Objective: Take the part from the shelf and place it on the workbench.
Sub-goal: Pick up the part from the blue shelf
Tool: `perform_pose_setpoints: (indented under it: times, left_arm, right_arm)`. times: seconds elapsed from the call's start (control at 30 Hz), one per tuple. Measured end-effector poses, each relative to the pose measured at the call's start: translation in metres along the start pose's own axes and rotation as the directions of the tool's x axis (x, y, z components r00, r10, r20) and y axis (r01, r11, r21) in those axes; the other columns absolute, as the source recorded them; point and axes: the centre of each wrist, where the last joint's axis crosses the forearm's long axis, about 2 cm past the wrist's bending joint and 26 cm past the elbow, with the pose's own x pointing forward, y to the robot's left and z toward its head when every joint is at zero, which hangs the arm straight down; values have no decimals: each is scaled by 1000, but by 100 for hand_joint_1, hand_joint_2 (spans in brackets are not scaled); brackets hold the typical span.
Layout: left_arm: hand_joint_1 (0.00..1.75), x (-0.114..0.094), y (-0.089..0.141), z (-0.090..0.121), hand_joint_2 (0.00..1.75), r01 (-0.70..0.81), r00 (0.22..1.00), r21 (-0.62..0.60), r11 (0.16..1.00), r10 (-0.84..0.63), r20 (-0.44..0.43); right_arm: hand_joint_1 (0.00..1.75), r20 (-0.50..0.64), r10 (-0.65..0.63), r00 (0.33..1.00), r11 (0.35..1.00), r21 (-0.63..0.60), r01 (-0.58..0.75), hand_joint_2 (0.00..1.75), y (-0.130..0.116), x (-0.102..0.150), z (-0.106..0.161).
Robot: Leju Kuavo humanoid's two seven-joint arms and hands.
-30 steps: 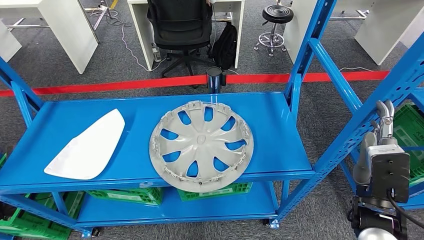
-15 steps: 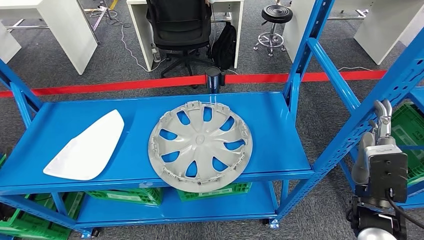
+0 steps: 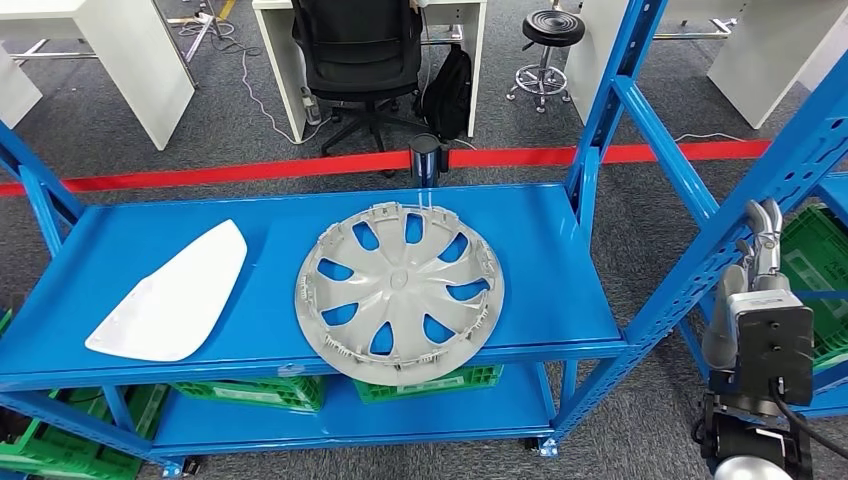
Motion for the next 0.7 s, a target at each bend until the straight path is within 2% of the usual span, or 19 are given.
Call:
perform_pose_setpoints:
  times: [0.53, 0.6, 0.63, 0.7]
  left_arm:
    - [0, 1, 0, 0, 0, 4, 1000, -1, 1000, -4, 2]
    - [0, 1, -1, 0, 0, 18, 1000, -8, 1000, -18, 3]
    - [0, 1, -1, 0, 0, 26, 1000, -12, 1000, -26, 3]
    - [0, -1, -2, 1, 0, 40, 999, -15, 999, -40, -1]
  right_arm:
    - [0, 16, 12, 1000, 1000, -10, -12, 0, 1, 0, 1]
    - [0, 89, 85, 992, 992, -103, -76, 0, 2, 2, 9]
    - [0, 142, 151, 978, 974, -190, -123, 0, 2, 5, 15]
    - [0, 207, 283, 936, 909, -369, -194, 0, -1, 13, 26]
